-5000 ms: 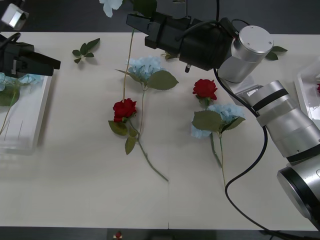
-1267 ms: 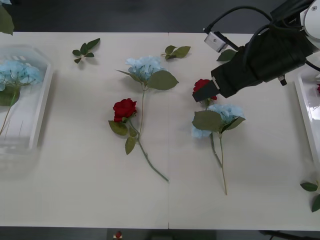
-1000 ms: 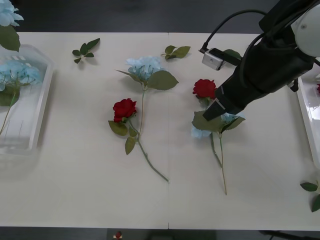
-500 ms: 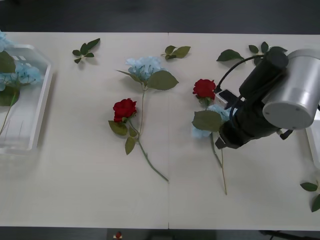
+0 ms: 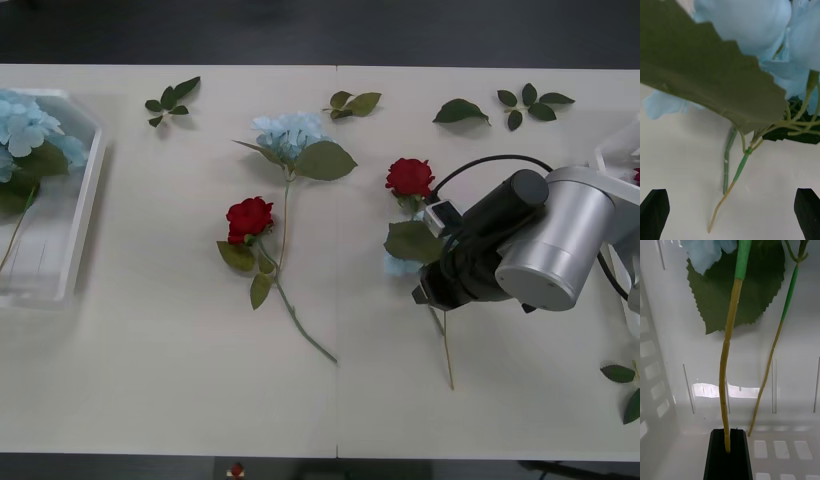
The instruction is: Put the red flowers into the right box and the blue flowers into the left box
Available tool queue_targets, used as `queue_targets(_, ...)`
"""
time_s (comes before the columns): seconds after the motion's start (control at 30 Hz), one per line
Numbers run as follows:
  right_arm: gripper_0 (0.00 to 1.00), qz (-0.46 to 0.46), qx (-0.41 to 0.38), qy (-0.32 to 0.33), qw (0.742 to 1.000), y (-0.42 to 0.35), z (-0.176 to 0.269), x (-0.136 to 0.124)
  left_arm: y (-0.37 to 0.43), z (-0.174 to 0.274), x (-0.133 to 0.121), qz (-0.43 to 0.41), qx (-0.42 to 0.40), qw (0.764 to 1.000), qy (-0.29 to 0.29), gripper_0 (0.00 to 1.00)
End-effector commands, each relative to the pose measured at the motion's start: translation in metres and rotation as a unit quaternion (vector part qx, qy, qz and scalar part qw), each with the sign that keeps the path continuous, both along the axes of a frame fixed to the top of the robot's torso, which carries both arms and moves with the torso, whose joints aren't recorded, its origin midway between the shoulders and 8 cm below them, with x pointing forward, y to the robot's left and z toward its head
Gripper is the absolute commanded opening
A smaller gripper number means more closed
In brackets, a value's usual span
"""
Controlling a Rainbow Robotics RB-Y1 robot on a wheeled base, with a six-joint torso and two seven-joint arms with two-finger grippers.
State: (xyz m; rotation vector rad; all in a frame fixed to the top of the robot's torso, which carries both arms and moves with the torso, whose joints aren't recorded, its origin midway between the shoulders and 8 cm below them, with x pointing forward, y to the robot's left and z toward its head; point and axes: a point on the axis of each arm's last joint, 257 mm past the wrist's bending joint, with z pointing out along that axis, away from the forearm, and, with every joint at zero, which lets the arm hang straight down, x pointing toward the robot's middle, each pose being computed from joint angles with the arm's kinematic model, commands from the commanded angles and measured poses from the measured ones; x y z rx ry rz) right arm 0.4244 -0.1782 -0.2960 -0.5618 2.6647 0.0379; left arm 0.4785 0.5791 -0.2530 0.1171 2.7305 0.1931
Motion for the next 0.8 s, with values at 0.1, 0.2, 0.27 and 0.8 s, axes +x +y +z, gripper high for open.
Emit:
queue_targets(0.1, 0.97, -0.022, 0.016, -0.012, 1.0, 0.006, -0.009, 0.01, 0.007, 0.01, 0.004, 0.018, 0.003, 1.0, -0.017, 0.63)
queue_targets(0.2, 0.97, -0.029, 0.02, -0.014, 0.999, 0.004, -0.016, 0.015, 0.004, 0.01, 0.006, 0.012, -0.001, 1.0, -0.02, 1.0)
queue_targets(0.27, 0.97, -0.033, 0.022, -0.014, 0.999, 0.003, -0.018, 0.017, 0.003, 0.011, 0.006, 0.008, -0.002, 1.0, -0.021, 1.0)
queue_targets(0.8, 0.25, -0.048, 0.021, -0.009, 0.999, 0.002, -0.037, 0.026, -0.038, 0.117, 0.021, -0.067, -0.014, 0.994, -0.086, 1.0)
